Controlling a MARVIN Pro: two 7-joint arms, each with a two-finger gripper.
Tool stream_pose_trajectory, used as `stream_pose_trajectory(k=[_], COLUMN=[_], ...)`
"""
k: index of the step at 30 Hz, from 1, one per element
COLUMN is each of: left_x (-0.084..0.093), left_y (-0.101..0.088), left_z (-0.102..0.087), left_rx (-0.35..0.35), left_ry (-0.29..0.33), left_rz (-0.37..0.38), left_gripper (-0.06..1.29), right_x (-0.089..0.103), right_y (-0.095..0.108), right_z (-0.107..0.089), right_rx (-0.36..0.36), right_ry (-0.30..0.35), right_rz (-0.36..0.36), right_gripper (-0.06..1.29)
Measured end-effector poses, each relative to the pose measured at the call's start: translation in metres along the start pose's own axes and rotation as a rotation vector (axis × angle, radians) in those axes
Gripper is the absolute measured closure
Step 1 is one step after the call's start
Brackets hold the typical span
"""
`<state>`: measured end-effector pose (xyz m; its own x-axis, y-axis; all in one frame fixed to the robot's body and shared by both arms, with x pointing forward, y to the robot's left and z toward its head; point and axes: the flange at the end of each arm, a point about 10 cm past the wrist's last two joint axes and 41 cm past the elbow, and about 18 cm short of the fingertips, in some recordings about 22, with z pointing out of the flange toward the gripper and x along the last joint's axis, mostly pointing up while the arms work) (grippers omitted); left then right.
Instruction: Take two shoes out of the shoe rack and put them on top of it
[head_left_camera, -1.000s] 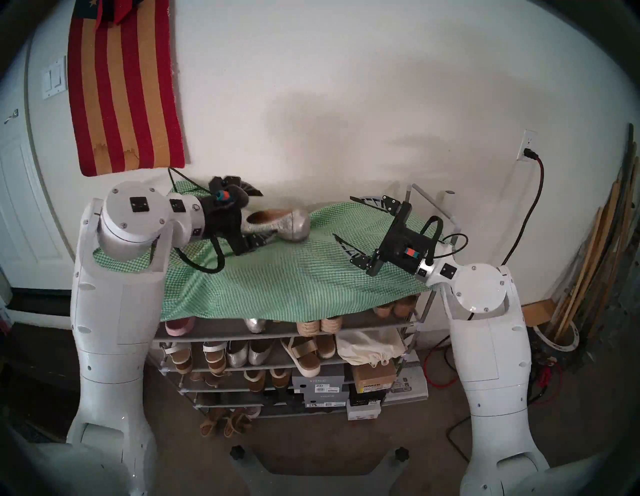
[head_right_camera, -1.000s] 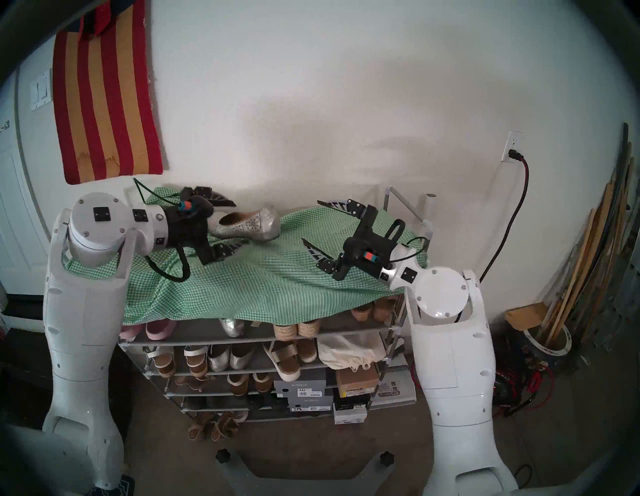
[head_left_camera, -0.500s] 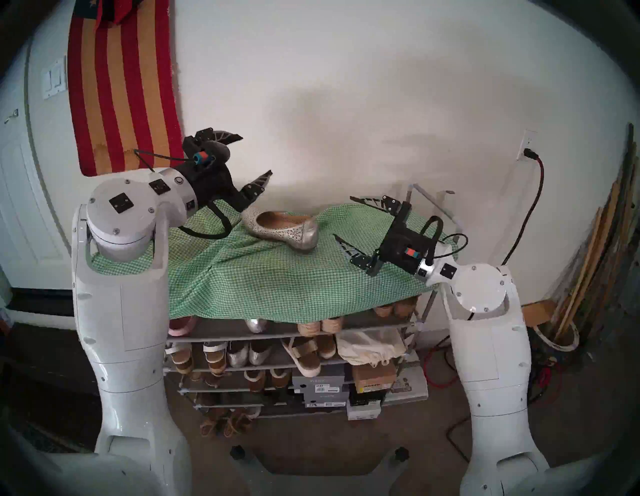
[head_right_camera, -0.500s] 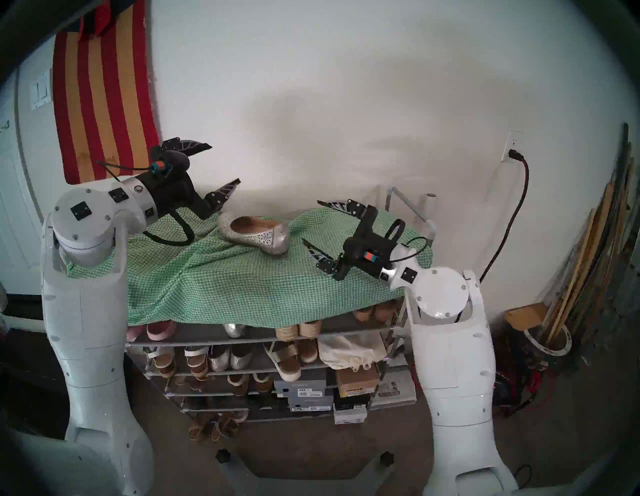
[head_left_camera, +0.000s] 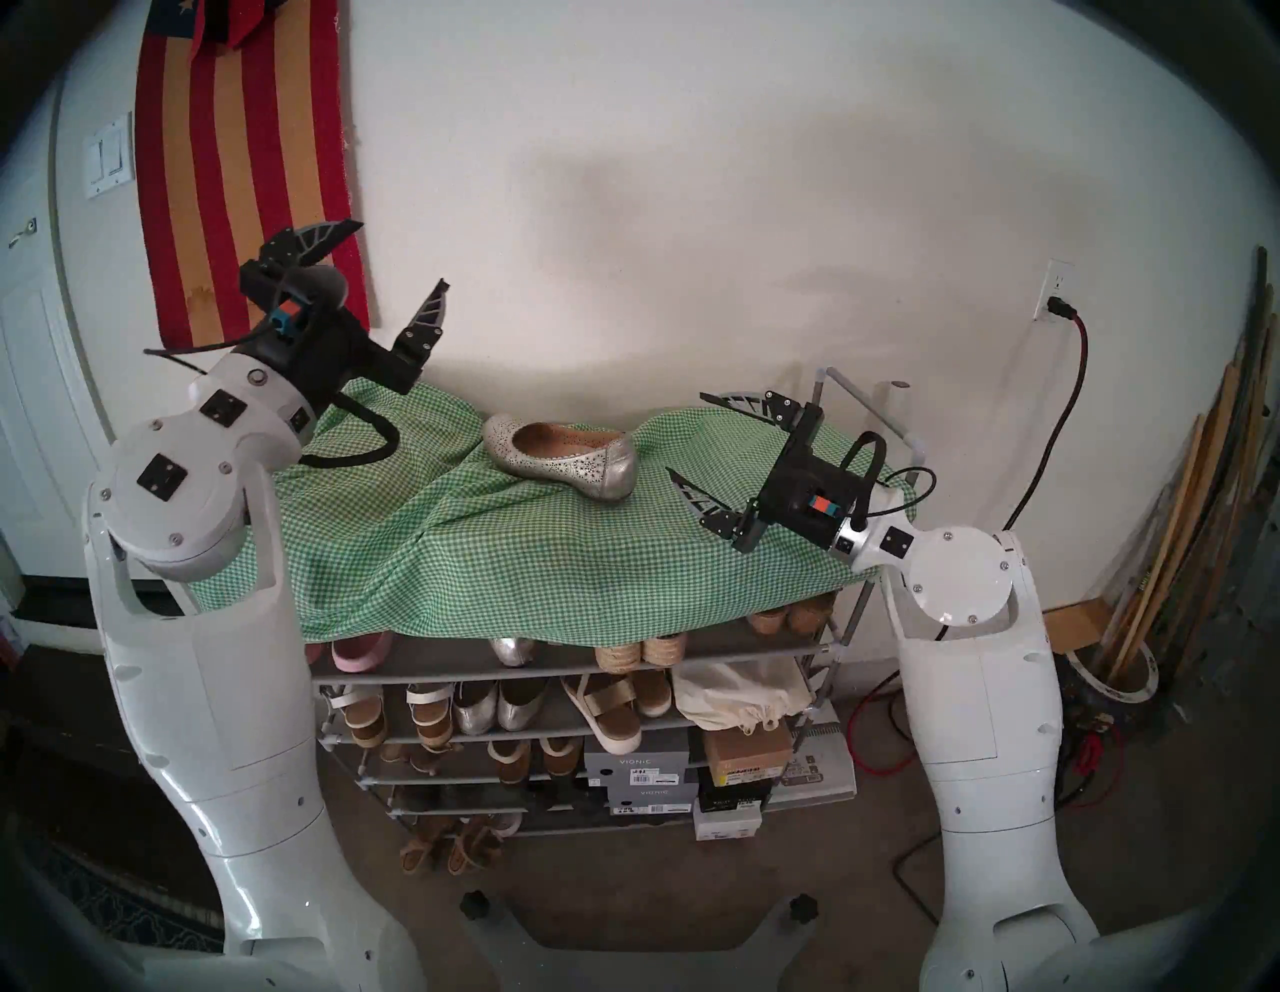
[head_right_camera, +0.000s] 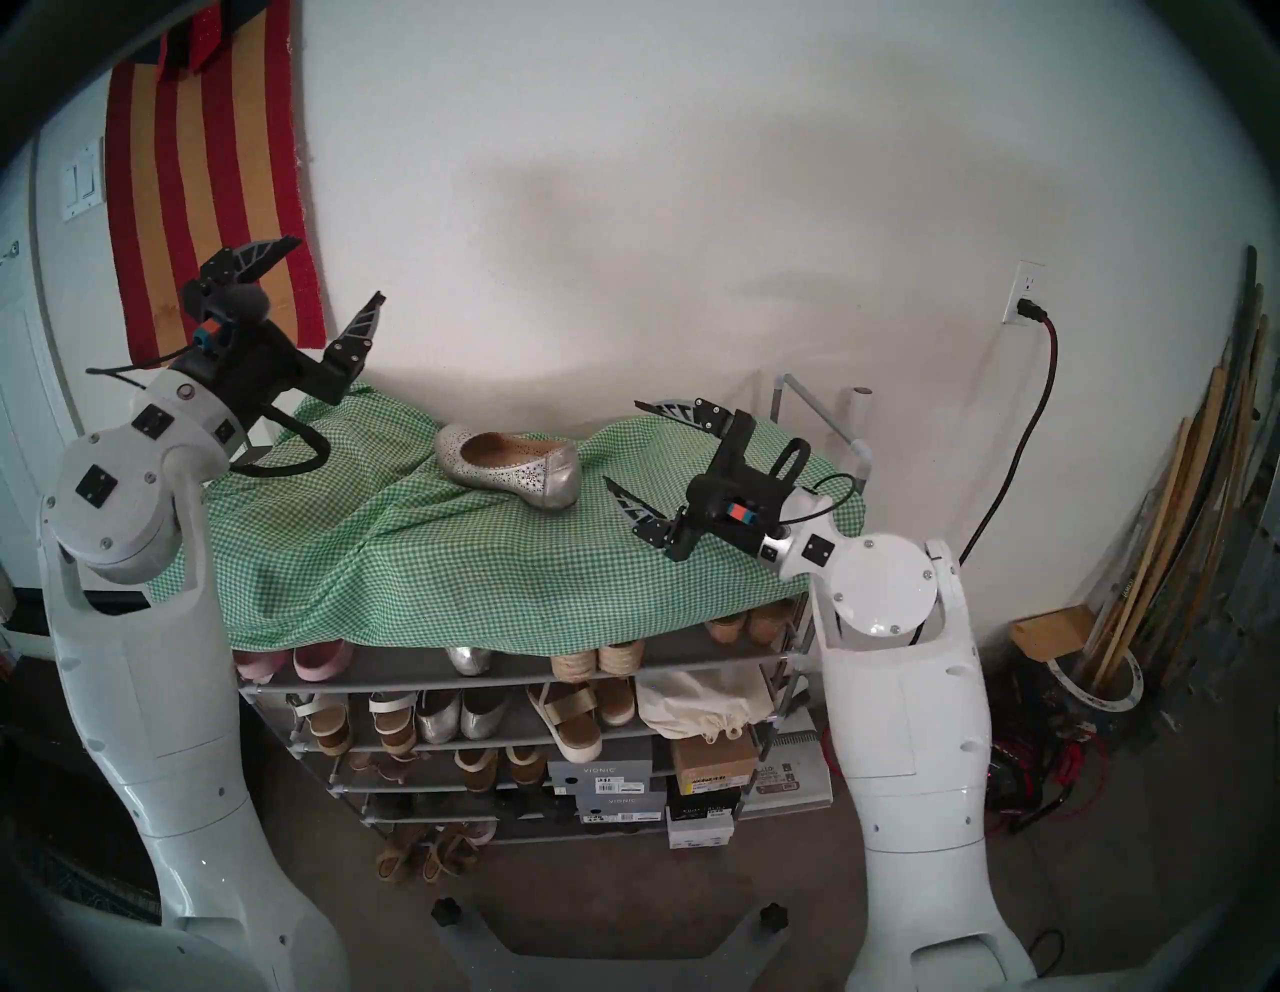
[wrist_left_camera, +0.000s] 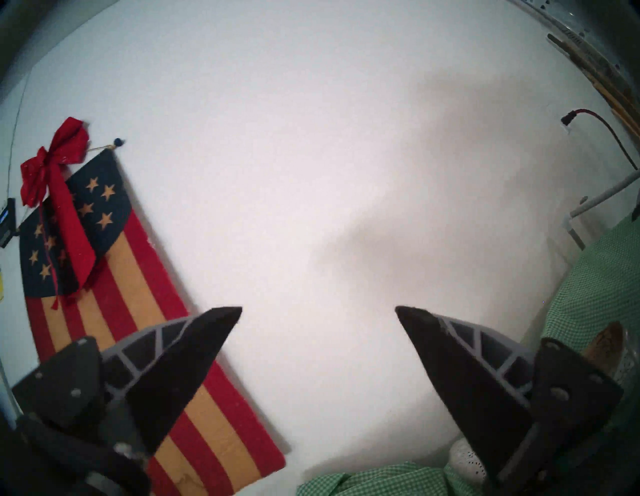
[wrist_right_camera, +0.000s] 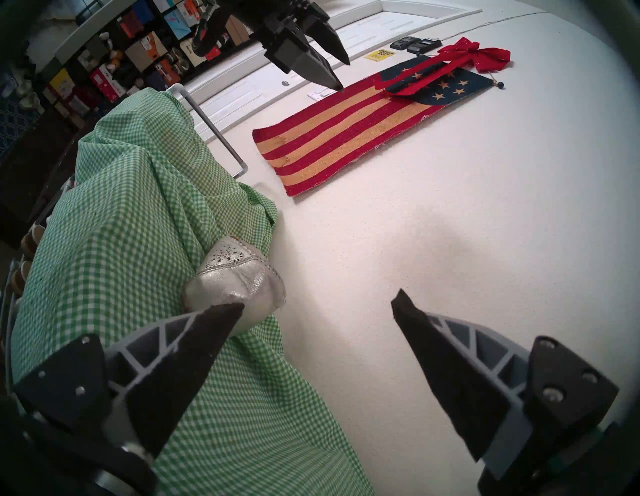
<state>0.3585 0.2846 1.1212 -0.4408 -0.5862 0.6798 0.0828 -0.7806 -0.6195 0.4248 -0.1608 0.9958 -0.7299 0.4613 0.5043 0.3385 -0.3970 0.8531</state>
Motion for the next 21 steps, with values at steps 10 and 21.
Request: stream_pose_trajectory(k=[10,21], left_x=[-0.012,-0.023], left_y=[-0.032,-0.07], left_z=[-0.04,-0.08], left_rx=[0.036,0.097], left_ry=[-0.033,-0.051], left_rz=[0.064,0.141], left_gripper=[-0.04,-0.04], right_x=[0.0,0.0], right_y=[0.0,0.0], right_z=[0.0,0.0], right_rx=[0.0,0.0], right_ry=[0.0,0.0], right_rz=[0.0,0.0], right_gripper=[-0.01,-0.01])
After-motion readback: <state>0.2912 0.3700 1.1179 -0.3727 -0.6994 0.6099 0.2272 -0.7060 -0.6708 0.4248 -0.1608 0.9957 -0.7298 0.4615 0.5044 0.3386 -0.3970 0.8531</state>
